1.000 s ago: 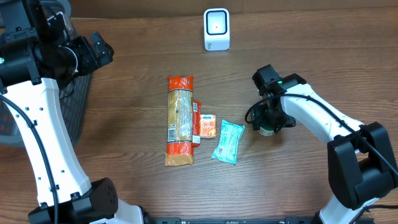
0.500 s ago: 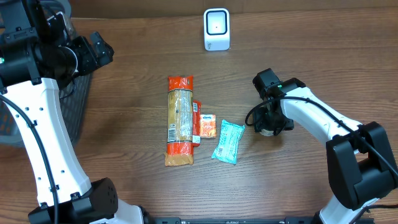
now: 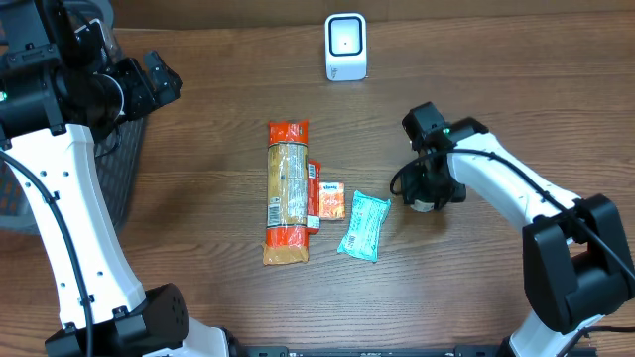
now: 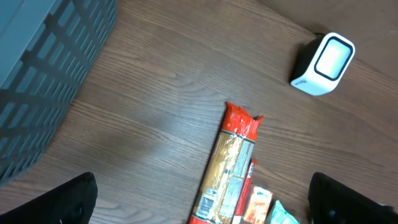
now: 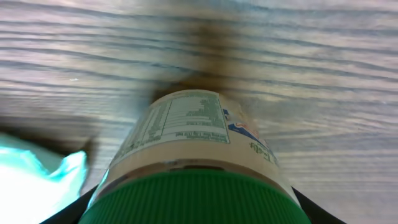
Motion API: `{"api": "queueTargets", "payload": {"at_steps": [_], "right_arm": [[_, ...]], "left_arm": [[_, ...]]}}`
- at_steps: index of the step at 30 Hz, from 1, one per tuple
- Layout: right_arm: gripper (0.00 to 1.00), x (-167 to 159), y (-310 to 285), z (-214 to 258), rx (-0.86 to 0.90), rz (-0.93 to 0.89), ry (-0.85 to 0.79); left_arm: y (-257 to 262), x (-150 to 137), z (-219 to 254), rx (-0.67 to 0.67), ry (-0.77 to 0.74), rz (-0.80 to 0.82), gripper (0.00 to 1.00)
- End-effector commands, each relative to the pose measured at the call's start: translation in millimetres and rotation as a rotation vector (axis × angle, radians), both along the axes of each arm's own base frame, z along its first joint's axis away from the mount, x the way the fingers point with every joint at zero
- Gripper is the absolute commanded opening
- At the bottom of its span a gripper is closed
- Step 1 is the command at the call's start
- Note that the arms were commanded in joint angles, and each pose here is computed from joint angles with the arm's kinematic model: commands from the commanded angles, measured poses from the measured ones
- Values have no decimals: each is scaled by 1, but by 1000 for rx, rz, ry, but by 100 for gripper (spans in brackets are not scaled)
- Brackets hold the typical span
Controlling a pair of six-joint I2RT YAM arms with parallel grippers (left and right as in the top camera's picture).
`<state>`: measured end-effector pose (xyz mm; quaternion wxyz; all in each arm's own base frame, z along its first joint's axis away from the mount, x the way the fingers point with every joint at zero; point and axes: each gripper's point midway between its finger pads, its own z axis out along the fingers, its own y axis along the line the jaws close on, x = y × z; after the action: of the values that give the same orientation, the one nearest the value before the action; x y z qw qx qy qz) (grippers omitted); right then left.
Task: Scan the item barcode
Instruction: 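Lift the jar and carry it toward the white scanner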
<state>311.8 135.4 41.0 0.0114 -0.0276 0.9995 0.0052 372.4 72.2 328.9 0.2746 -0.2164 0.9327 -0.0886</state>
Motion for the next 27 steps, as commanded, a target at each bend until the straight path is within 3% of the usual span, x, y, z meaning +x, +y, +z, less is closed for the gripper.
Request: {"api": "queueTargets", "payload": {"at_steps": [1, 9, 20, 27], "right_arm": [[33, 24, 15, 44, 58, 9, -90], [26, 44, 30, 95, 119, 47, -159], [25, 45, 46, 105, 210, 44, -161], [26, 52, 57, 159, 282, 53, -215]], "left_arm": [[-3, 3, -2, 2, 3, -26, 100], [-3, 3, -2, 2, 2, -27, 99], [-3, 3, -2, 2, 2, -26, 99], [-3, 3, -2, 2, 2, -27, 99]]}}
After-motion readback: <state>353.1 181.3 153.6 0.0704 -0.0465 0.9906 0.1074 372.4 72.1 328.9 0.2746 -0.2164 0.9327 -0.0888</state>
